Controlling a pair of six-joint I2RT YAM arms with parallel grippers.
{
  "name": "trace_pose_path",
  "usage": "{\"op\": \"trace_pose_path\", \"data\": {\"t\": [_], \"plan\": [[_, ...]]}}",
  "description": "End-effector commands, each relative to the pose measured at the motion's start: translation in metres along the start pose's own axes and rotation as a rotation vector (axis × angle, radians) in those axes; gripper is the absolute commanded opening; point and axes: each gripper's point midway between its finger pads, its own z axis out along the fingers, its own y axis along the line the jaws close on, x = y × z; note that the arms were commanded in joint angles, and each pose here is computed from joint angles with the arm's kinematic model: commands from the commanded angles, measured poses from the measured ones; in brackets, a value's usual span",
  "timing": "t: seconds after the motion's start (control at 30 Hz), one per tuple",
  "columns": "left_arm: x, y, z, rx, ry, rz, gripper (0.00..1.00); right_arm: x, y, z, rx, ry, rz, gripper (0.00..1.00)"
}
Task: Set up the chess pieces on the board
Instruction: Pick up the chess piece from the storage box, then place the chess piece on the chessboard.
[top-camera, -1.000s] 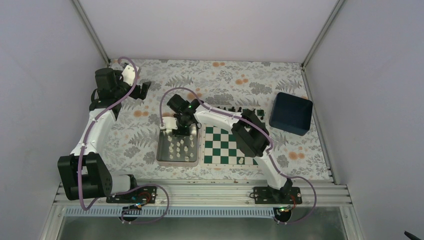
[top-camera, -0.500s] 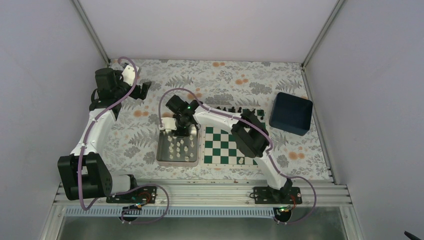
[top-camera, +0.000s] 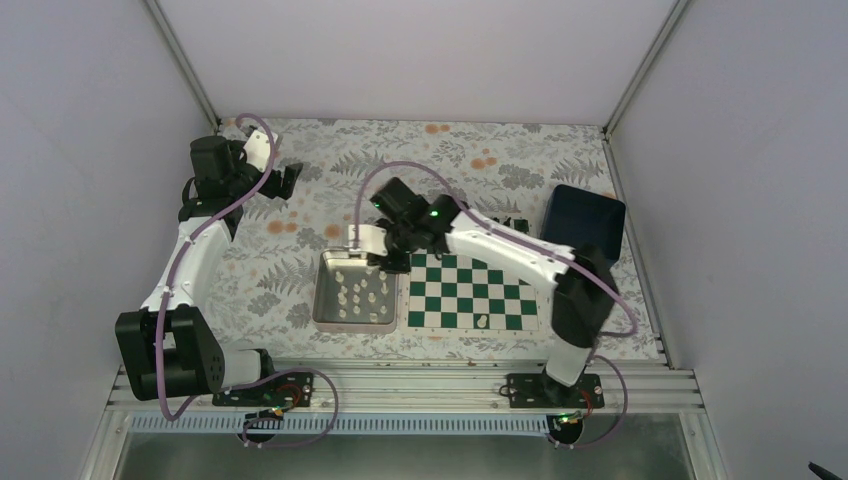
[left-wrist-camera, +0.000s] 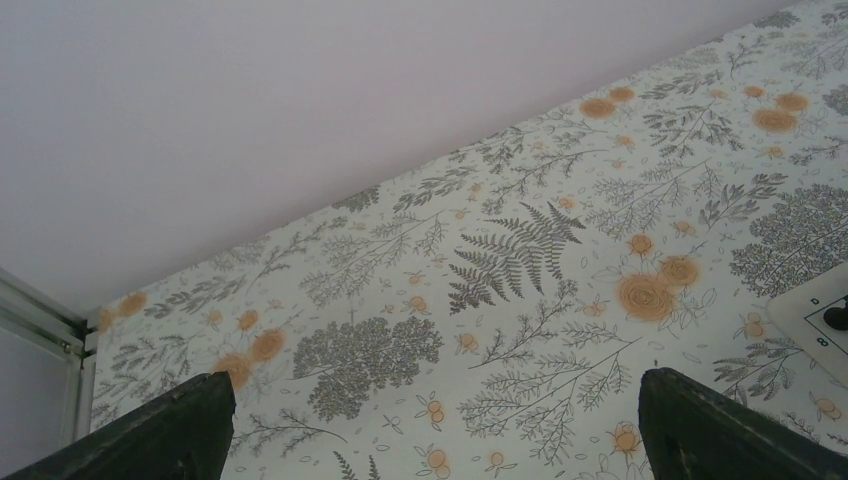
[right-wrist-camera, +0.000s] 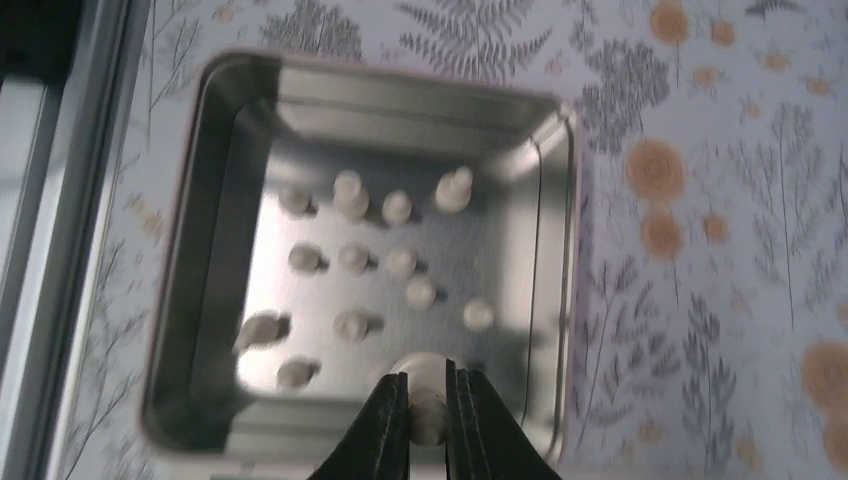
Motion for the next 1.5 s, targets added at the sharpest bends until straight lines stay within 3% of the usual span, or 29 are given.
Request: {"op": "trace_pose_path", "data": {"t": [0.0, 0.2, 0.63, 1.47], "plan": [[-0.012, 0.004, -0.005, -0.014, -0.032, 0.011, 1.00, 0.042, 0.015, -0.027, -0.001, 0.049, 0.076, 0.04], [-0.011, 0.006, -0.003, -0.019, -0.024, 0.010, 1.00, 0.096, 0.033, -0.048, 0.014, 0.089, 0.152, 0.04], [-0.008, 0.005, -0.001, -0.012, -0.011, 0.005, 1.00, 0.177, 0.088, -0.024, -0.043, 0.201, 0.235, 0.05], [-0.005, 0.004, 0.000, -0.006, -0.005, 0.005, 1.00, 0.191, 0.104, -0.011, -0.121, 0.210, 0.261, 0.04]]}}
